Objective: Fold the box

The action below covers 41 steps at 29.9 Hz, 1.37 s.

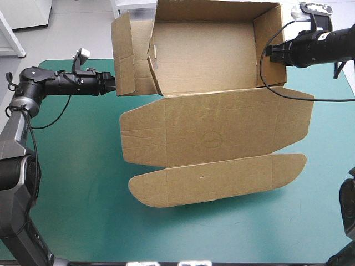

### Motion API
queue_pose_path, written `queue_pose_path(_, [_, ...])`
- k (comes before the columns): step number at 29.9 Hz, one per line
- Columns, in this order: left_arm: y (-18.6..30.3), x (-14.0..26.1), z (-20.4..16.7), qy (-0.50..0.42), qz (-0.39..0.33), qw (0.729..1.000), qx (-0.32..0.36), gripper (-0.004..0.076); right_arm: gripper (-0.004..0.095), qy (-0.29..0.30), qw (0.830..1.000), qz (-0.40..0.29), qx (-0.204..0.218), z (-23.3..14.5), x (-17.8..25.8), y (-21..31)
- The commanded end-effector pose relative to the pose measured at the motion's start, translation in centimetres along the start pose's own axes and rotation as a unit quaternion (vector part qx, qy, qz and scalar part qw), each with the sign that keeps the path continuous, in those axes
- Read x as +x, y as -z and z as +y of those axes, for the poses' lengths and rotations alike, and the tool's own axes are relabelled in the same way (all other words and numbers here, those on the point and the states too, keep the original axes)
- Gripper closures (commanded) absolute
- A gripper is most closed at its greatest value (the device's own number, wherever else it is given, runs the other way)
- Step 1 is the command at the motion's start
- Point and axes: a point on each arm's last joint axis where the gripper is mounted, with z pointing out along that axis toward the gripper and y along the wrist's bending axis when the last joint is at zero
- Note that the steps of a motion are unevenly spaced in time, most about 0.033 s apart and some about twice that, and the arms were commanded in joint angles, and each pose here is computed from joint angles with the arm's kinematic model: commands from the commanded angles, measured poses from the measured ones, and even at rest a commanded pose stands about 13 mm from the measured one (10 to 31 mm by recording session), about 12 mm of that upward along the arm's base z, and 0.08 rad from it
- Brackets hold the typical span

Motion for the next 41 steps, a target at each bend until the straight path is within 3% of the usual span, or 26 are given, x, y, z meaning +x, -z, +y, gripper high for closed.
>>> queue_pose_path(1, [1.0, -0.8, -4.8, -0.029, -0.026, 0.995, 0.092, 0.0732, 0.0911, 0.006, 0.999, -0.030, -0.021, 1.5, -0.3, 2.4])
queue_pose_path(23, [2.2, -1.3, -9.1, -0.036, -0.070, 0.984, 0.159, 0.0732, 0.0911, 0.018, 0.999, 0.046, -0.010, 1.0, 0.4, -4.5])
queue_pose_path(41, [0.1, 0.3, -12.9, -0.051, -0.018, 0.983, 0.173, 0.0732, 0.0911, 0.017, 0.996, 0.083, 0.008, 0.1, 1.1, -7.8])
